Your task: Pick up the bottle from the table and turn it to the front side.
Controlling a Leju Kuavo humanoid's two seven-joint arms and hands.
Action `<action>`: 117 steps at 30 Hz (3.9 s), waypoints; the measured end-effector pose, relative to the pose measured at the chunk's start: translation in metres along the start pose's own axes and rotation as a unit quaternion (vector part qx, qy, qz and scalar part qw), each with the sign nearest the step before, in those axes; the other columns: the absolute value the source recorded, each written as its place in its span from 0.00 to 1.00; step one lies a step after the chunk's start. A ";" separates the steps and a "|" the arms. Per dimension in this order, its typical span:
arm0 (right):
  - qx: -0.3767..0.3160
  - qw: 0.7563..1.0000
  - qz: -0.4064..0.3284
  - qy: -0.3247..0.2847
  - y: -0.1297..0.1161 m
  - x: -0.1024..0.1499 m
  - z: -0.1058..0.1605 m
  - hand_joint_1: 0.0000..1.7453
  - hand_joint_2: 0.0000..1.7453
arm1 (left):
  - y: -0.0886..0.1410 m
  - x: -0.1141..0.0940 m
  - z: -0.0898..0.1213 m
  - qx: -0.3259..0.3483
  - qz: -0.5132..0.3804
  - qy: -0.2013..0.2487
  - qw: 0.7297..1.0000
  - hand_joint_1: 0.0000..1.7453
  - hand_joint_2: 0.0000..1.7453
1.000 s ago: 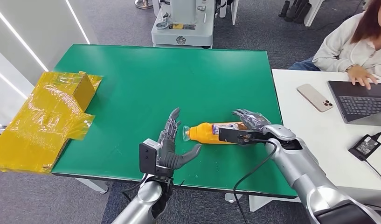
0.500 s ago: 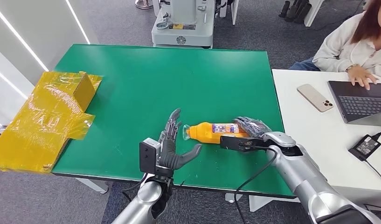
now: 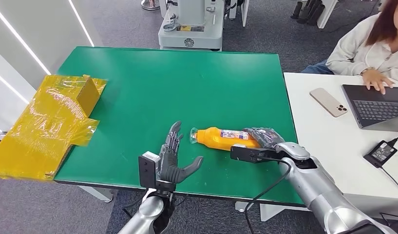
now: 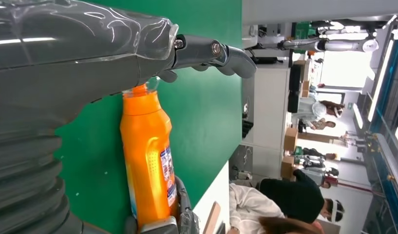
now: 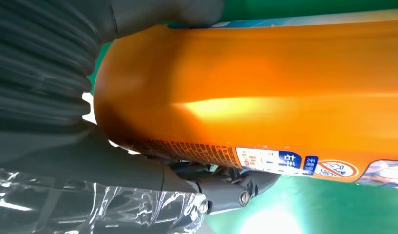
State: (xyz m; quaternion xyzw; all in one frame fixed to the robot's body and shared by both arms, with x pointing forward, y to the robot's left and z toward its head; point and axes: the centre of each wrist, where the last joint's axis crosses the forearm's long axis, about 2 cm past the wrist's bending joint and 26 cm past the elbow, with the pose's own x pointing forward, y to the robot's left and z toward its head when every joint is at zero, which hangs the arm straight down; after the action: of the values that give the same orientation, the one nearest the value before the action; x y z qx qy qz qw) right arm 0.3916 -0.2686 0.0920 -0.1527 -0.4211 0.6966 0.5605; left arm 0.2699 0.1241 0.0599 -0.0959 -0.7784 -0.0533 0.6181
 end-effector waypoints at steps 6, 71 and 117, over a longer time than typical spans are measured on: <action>-0.024 0.999 -0.014 -0.043 0.003 0.027 -0.011 1.00 1.00 | 0.004 0.001 0.011 0.028 -0.012 -0.004 1.000 0.00 1.00; -0.414 0.739 -0.451 -0.281 0.062 0.070 0.044 1.00 1.00 | 0.041 0.053 -0.105 -0.110 0.116 -0.022 0.987 0.00 1.00; -0.333 0.871 -0.253 -0.258 0.031 0.132 -0.023 1.00 1.00 | 0.004 0.067 -0.137 -0.165 0.138 -0.003 0.977 0.00 1.00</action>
State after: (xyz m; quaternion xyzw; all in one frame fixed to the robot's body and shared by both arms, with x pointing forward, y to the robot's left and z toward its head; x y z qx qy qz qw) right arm 0.3440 -0.1395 0.0887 -0.0335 -0.7817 0.3642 0.5052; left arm 0.3863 0.1065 0.1566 -0.3031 -0.7403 -0.0948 0.5925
